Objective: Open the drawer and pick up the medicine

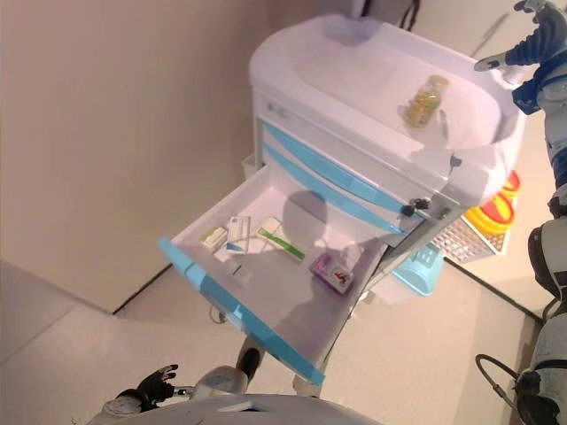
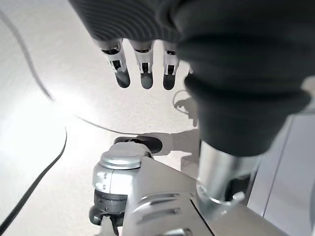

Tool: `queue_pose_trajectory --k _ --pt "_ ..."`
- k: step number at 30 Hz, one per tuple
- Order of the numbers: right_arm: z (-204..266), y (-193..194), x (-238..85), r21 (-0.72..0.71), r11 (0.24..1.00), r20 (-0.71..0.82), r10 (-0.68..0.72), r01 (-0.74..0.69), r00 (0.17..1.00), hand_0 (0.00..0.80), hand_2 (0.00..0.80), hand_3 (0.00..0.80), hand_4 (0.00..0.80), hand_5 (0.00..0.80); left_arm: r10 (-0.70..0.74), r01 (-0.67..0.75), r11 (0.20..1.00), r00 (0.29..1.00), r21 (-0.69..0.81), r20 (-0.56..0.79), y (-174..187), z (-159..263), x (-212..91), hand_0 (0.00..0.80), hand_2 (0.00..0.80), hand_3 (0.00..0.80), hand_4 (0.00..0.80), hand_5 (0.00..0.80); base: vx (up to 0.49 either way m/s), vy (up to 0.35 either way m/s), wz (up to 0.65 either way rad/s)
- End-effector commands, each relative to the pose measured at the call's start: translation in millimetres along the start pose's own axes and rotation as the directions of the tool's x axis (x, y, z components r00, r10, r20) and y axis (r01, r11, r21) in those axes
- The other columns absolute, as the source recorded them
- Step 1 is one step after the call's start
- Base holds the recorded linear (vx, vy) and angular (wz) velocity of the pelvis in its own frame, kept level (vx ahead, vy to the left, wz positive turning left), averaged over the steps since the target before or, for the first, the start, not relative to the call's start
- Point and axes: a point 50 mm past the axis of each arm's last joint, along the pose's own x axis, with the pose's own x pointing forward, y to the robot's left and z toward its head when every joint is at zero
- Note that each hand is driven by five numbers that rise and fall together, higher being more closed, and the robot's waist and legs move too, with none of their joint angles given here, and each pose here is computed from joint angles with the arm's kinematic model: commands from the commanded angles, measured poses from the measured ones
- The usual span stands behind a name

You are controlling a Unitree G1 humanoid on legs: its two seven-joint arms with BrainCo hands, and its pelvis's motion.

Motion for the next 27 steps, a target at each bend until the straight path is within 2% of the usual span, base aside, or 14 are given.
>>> queue_pose_trajectory --k 1,8,15,21,27 --pt "20 -10 -3 0.009 0.999 0.144 -0.052 0.051 0.988 0.000 0.000 0.000 0.000 0.000 -0.027 0.030 0.996 0.999 0.084 -0.036 -2 -4 1 0.000 0.000 0.000 0.000 0.000 -0.136 -0.020 -0.42" --pt "32 16 -20 0.131 0.991 0.271 -0.005 -0.032 0.963 0.000 0.000 0.000 0.000 0.000 -0.038 0.036 0.994 0.999 0.106 0.016 -2 17 5 0.000 0.000 0.000 0.000 0.000 -0.114 -0.029 -0.47" --pt "1 71 -55 0.313 0.941 0.244 0.047 -0.124 0.969 0.000 0.000 0.000 0.000 0.000 -0.074 0.068 0.991 0.996 0.117 0.050 -12 34 9 0.000 0.000 0.000 0.000 0.000 -0.073 -0.018 -0.38" --pt "-34 139 -107 0.527 0.825 0.142 0.152 -0.205 0.978 0.000 0.000 0.000 0.000 0.000 -0.100 0.094 0.992 0.993 0.089 0.058 -24 36 11 0.000 0.000 0.000 0.000 0.000 -0.028 -0.005 -0.20" --pt "-73 212 -182 0.740 0.636 -0.009 0.335 -0.220 0.942 0.000 0.000 0.000 0.000 0.000 -0.101 0.099 0.993 0.994 0.061 0.037 -38 24 10 0.000 0.000 0.000 0.000 0.000 -0.010 0.003 -0.13"
